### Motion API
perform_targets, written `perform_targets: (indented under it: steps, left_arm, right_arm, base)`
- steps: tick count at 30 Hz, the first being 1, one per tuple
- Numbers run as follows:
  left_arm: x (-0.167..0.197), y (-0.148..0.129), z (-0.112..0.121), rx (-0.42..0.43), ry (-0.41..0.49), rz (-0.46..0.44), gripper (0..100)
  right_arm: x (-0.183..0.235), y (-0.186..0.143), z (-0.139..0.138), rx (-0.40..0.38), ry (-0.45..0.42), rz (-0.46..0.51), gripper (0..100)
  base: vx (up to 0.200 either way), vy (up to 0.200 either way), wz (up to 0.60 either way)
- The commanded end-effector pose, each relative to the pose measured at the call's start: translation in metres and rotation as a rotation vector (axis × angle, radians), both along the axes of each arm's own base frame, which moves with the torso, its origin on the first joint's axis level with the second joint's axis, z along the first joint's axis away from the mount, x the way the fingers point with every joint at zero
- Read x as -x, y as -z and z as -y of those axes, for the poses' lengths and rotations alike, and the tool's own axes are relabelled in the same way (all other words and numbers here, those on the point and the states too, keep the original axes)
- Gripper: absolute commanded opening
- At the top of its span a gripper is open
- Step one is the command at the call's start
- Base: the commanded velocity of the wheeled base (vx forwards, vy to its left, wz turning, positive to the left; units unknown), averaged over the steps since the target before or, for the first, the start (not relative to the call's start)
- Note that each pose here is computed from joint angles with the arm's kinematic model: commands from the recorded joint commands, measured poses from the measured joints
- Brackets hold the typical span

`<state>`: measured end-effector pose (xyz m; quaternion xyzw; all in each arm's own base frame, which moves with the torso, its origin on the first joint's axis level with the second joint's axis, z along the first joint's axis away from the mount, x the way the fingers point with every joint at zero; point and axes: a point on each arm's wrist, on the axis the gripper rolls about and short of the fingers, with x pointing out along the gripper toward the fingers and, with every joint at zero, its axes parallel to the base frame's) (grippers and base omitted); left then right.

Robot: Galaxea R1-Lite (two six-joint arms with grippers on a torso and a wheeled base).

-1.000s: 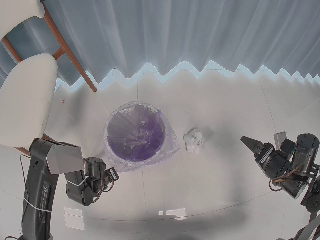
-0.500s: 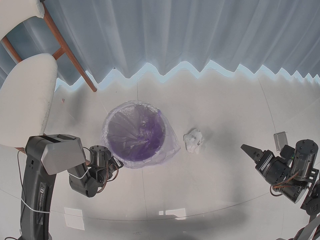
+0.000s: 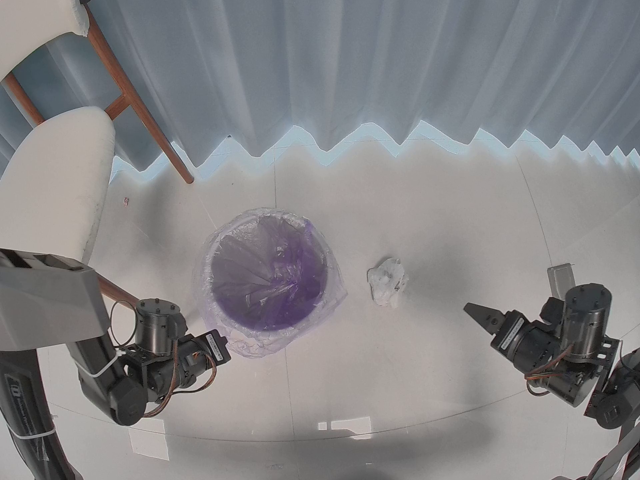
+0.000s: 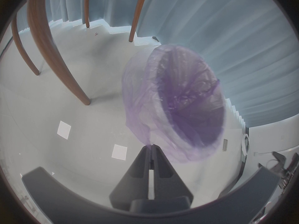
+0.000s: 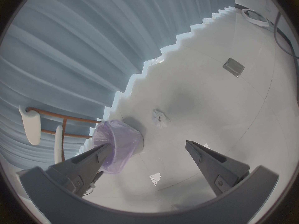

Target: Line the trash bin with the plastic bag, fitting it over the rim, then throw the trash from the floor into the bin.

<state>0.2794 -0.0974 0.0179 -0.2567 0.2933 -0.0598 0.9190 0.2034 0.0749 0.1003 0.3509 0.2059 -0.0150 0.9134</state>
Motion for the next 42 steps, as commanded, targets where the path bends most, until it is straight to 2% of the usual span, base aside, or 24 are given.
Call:
perform_targets:
  steps: [1, 3, 6, 10, 12, 13, 14, 15, 20, 23, 28, 34, 42]
  left_arm:
    - [0.045, -0.043, -0.009, 0.044, 0.048, 0.075, 0]
    - [0.056, -0.046, -0.015, 0.047, 0.042, 0.069, 0]
    - [0.075, -0.035, -0.017, 0.022, 0.059, -0.004, 0]
    - [0.081, -0.014, -0.006, -0.023, 0.103, -0.092, 0]
    - [0.081, -0.013, -0.006, -0.026, 0.101, -0.096, 0]
    - [0.075, 0.009, -0.003, -0.086, 0.081, -0.168, 0]
    - [0.075, 0.010, -0.002, -0.088, 0.080, -0.172, 0]
    - [0.065, 0.023, 0.001, -0.110, 0.066, -0.189, 0]
    - [0.041, 0.049, 0.006, -0.111, 0.032, -0.168, 0]
    - [0.017, 0.069, 0.001, -0.176, 0.039, -0.148, 0]
    - [-0.014, 0.087, -0.009, -0.239, 0.028, -0.137, 0]
    - [-0.040, 0.092, -0.003, -0.248, 0.025, -0.159, 0]
    - [-0.080, 0.086, 0.009, -0.226, 0.014, -0.076, 0]
  right_arm:
    - [-0.048, 0.034, -0.023, 0.040, -0.066, -0.081, 100]
    - [-0.060, 0.045, -0.033, 0.052, -0.088, -0.087, 100]
    - [-0.072, 0.051, -0.042, 0.057, -0.105, -0.060, 100]
    - [-0.071, 0.052, -0.047, 0.052, -0.121, -0.050, 100]
    - [-0.071, 0.052, -0.047, 0.053, -0.121, -0.051, 100]
    - [-0.068, 0.052, -0.047, 0.051, -0.125, -0.054, 100]
    - [-0.068, 0.052, -0.047, 0.051, -0.123, -0.053, 100]
    - [-0.065, 0.048, -0.046, 0.048, -0.124, -0.040, 100]
    - [-0.057, 0.032, -0.040, 0.030, -0.116, 0.012, 100]
    - [-0.046, 0.017, -0.035, 0.018, -0.118, 0.048, 100]
    - [-0.031, 0.007, -0.028, 0.012, -0.118, 0.066, 100]
    - [-0.021, 0.014, -0.024, 0.030, -0.109, 0.038, 100]
    - [-0.020, 0.014, -0.024, 0.031, -0.108, 0.035, 100]
  base:
    - [0.000, 0.000, 0.00]
    - [0.000, 0.000, 0.00]
    - [0.000, 0.000, 0.00]
    - [0.000, 0.000, 0.00]
    - [0.000, 0.000, 0.00]
    - [0.000, 0.000, 0.00]
    - [0.000, 0.000, 0.00]
    - [0.000, 0.000, 0.00]
    - [0.000, 0.000, 0.00]
    - [0.000, 0.000, 0.00]
    - [0.000, 0.000, 0.00]
    - [0.000, 0.000, 0.00]
    - [0.000, 0.000, 0.00]
